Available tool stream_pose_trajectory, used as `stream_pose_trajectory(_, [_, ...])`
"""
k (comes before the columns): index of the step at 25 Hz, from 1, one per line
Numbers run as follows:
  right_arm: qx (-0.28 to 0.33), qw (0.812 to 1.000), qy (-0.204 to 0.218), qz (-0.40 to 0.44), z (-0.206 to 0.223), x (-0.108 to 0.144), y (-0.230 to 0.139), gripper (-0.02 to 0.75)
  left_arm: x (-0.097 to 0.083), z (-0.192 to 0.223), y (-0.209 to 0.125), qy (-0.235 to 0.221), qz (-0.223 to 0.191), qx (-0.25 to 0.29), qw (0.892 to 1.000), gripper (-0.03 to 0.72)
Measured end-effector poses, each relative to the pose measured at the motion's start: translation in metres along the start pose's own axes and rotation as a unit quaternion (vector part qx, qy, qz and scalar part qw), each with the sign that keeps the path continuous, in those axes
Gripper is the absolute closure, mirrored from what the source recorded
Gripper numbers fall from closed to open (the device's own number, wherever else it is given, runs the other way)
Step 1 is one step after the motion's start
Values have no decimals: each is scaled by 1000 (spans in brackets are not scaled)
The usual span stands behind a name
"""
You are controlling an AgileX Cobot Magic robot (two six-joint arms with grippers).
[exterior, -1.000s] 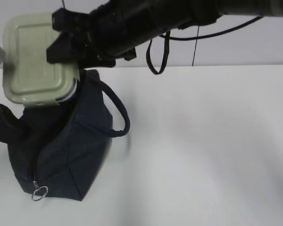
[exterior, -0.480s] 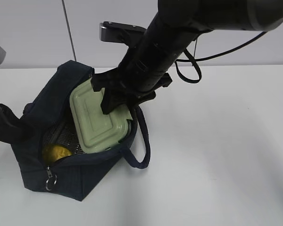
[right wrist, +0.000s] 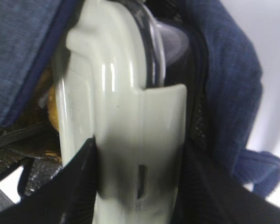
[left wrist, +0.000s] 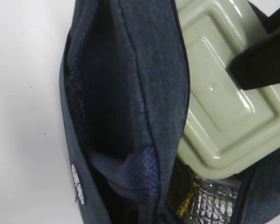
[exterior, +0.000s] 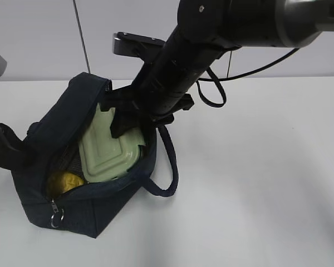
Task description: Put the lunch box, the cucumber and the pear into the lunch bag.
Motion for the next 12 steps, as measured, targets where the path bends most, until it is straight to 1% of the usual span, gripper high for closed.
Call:
stream_pose_trajectory(3, [-20, 999, 31, -26, 1, 11, 6, 398, 0, 0, 0, 0, 0, 0, 1000, 687])
stream_pose_trajectory(5, [-36, 997, 60, -42, -1, 19, 11, 368, 0, 0, 0, 1, 1, 0, 1000, 687])
stream_pose_trajectory(6, [-43, 995, 70, -53, -2, 22, 13, 368, 0, 0, 0, 1, 1, 1, 1000, 687])
stream_pose_trajectory(7, [-50, 994, 76, -61, -4, 24, 16, 320, 0, 0, 0, 2, 2, 1, 1000, 687])
stream_pose_trajectory(9, [-62, 992, 90, -70, -9, 28, 21, 266, 0, 0, 0, 2, 3, 1, 1000, 687])
stream_pose_trajectory(12, [-67, 989, 100, -81, -14, 31, 25, 226, 0, 0, 0, 1, 2, 2, 1000, 687])
Point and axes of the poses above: a point on each arm's last joint axis where the gripper is mounted, z pointing out along that axis toward the gripper, x along the wrist's bending axis when the last joint is at zero, y = z × x, the point moved 1 cm from there along z, pointing out along that axis toward the gripper, and after that the axes turned 13 degrees about -z, right-handed, at the moved point
